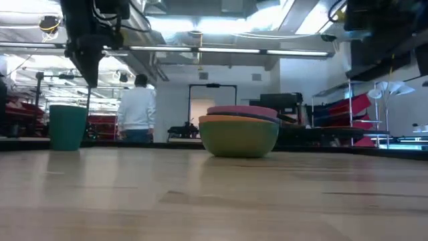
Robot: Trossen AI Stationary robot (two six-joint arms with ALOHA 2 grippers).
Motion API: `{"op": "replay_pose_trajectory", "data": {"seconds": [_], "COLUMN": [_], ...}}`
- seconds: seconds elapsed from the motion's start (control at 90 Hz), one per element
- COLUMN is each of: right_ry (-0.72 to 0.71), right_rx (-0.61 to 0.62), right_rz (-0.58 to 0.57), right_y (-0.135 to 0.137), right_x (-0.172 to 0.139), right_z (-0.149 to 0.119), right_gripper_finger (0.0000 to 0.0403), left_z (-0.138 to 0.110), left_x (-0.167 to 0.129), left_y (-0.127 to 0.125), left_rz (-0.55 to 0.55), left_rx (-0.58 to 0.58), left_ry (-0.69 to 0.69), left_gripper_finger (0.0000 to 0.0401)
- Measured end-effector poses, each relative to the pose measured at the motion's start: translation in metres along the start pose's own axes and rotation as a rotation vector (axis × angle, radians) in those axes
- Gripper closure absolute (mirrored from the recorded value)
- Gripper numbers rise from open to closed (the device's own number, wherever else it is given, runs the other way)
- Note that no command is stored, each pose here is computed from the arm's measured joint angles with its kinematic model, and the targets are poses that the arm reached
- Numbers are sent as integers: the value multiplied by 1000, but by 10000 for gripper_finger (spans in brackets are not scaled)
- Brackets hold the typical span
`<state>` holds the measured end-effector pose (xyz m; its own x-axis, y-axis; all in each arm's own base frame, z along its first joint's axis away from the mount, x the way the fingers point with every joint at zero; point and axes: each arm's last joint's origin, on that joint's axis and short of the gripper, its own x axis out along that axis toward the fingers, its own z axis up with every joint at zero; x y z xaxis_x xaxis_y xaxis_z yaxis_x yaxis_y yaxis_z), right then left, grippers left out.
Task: Nest bowls inside each other
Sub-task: Move the red cup on the table
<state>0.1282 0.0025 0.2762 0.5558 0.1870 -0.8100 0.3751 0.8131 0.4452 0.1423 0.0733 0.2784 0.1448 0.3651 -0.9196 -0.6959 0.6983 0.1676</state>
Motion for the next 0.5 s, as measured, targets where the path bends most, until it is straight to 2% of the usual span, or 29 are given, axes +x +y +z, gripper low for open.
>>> {"op": "replay_pose_trajectory", "data": {"seconds": [0.256,0.378,0.5], "right_ry": [208,244,303], "right_rx": [85,83,95], "right_rz": [79,72,8], "right_y": [27,46,65], "right_x": [-11,-23,-36], "right_z": [-14,-15,-16], "right_gripper_finger": [403,403,403], "left_z": [-1,-1,-1], "left_x": [-2,-2,-2], "left_y": [1,1,1], "left_rz": [-1,2,6], "left_rx": [21,23,31], "left_ry": [-10,-11,-10], "left_gripper_finger": [401,401,401]}}
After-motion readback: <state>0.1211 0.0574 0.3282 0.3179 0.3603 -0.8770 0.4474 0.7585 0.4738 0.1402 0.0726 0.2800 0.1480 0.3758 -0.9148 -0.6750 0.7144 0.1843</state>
